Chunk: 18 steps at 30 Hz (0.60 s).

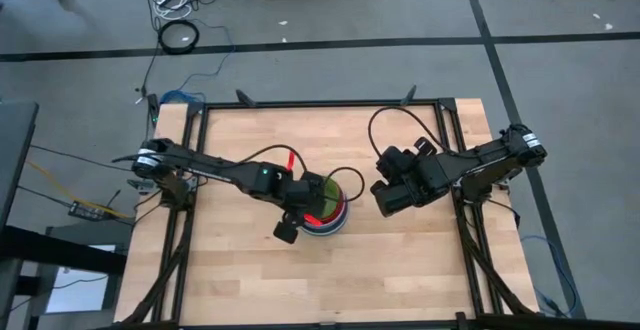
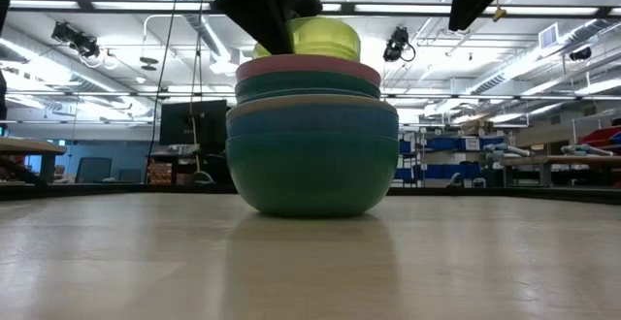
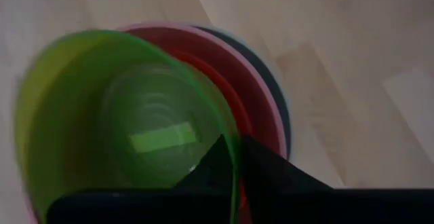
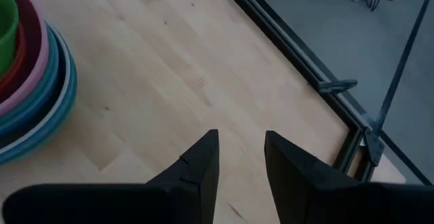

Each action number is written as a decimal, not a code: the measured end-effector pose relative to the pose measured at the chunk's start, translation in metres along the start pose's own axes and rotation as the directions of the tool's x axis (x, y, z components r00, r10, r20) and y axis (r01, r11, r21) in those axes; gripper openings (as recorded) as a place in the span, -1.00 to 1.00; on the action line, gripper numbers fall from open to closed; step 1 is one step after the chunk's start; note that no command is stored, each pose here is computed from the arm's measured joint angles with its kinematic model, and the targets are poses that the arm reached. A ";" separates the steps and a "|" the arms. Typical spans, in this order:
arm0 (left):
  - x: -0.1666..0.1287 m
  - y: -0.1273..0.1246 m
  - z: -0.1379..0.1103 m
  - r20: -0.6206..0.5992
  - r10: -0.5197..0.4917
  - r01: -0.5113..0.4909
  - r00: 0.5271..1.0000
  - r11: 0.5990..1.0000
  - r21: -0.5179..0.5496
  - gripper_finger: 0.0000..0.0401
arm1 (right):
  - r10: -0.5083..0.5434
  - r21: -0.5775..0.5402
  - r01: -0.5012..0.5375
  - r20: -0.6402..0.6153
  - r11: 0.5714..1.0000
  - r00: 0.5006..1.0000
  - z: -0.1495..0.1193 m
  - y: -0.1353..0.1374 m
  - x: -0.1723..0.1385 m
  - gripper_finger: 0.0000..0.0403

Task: Nest bowls inside each other
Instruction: Stack the light green bowl on top of the red bowl

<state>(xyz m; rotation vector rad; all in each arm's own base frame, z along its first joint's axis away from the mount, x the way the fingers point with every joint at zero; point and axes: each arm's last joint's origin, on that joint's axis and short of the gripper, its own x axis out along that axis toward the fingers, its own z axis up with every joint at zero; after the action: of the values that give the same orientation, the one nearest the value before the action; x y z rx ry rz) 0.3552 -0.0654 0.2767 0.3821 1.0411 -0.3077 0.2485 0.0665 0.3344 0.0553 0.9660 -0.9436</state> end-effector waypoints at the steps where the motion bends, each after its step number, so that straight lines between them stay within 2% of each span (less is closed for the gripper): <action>1: 0.000 0.000 0.000 0.003 0.000 0.000 1.000 1.000 -0.001 -0.80 | 0.001 0.001 -0.001 0.000 1.000 1.000 0.000 0.000 0.000 -0.47; 8: -0.001 -0.002 -0.003 -0.028 -0.029 0.027 0.999 0.997 -0.069 -0.54 | 0.003 0.004 -0.003 -0.001 1.000 1.000 0.000 0.000 0.000 -0.47; 13: -0.005 -0.002 -0.004 -0.038 -0.040 0.037 0.998 0.996 -0.079 -0.41 | 0.004 0.006 -0.004 -0.002 1.000 1.000 0.000 0.000 0.000 -0.47; 16: -0.016 -0.003 -0.005 -0.112 -0.057 0.049 0.992 0.996 -0.075 -0.39 | 0.006 0.007 -0.006 -0.005 1.000 1.000 0.000 0.000 0.000 -0.47; 18: -0.033 -0.002 -0.007 -0.193 -0.027 0.015 0.981 0.998 -0.067 -0.39 | 0.005 0.009 -0.005 -0.002 1.000 1.000 0.000 0.000 0.000 -0.48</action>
<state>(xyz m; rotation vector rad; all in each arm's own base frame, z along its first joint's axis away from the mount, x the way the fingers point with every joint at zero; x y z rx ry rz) 0.3338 -0.0617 0.3023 0.3471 1.2437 -0.2580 0.2488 0.0668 0.3343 0.0667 0.9634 -0.9435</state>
